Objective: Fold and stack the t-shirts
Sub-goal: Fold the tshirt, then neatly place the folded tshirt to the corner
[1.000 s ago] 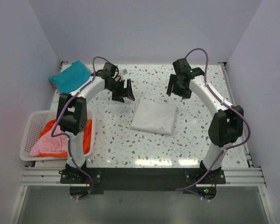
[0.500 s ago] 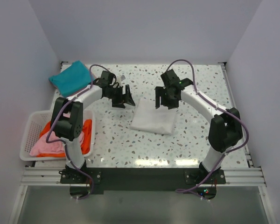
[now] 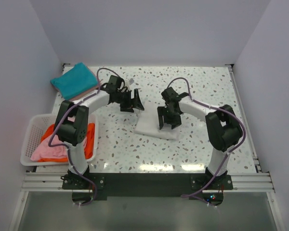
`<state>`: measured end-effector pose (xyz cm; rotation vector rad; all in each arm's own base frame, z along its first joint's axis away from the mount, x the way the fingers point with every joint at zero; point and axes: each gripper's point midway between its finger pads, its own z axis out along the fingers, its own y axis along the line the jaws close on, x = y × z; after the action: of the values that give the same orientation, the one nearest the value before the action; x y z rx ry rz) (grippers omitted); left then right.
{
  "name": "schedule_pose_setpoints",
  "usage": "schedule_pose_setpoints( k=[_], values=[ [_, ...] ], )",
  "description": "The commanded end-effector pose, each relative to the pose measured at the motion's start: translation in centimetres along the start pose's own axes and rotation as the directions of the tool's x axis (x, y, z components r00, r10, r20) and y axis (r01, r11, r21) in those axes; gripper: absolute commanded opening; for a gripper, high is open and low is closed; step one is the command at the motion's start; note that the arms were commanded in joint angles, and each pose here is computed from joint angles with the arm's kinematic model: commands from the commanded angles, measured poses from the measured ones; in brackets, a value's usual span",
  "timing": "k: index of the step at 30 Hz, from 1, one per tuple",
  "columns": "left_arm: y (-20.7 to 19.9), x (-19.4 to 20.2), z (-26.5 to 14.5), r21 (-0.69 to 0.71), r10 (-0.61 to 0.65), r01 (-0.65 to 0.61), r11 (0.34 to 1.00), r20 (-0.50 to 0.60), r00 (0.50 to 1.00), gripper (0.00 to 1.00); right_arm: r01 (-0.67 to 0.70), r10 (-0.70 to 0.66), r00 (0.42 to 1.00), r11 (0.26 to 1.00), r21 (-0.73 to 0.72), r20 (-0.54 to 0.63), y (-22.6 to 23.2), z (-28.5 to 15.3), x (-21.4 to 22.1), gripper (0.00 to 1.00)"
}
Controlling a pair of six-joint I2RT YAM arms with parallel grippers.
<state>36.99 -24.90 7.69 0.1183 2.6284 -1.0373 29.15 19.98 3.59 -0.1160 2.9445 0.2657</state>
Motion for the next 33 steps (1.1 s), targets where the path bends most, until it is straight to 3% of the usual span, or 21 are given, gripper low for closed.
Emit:
schedule_pose_setpoints(
  k=[1, 16, 25, 30, 33],
  values=[
    [0.2, -1.2, 0.7, 0.001, 0.020, -0.020, 1.000, 0.050, 0.999, 0.83, 0.054, -0.055, 0.998, 0.998, -0.035, -0.009, 1.1, 1.3, 0.4, 0.70],
    [1.9, -1.9, 4.2, -0.061, 0.029, -0.023, 0.998, 0.106, 0.994, 0.86, 0.096, -0.097, 0.995, 0.995, -0.018, -0.024, 1.1, 1.8, 1.6, 0.69],
    [1.8, 0.0, 6.7, -0.045, 0.012, -0.010, 0.999, 0.058, 0.998, 0.86, 0.098, -0.098, 0.995, 0.995, -0.029, -0.010, 1.4, 1.5, 1.2, 0.69],
    [1.9, 0.8, 7.5, -0.049, 0.000, 0.002, 0.999, 0.039, 0.999, 0.83, 0.096, -0.096, 0.995, 0.995, -0.033, 0.001, 1.5, 1.2, 1.1, 0.69],
    [2.1, 1.0, 7.9, -0.053, -0.011, 0.013, 0.999, 0.032, 0.999, 0.75, 0.098, -0.098, 0.995, 0.995, -0.035, 0.008, 1.5, 1.0, 1.1, 0.69]
  ],
)
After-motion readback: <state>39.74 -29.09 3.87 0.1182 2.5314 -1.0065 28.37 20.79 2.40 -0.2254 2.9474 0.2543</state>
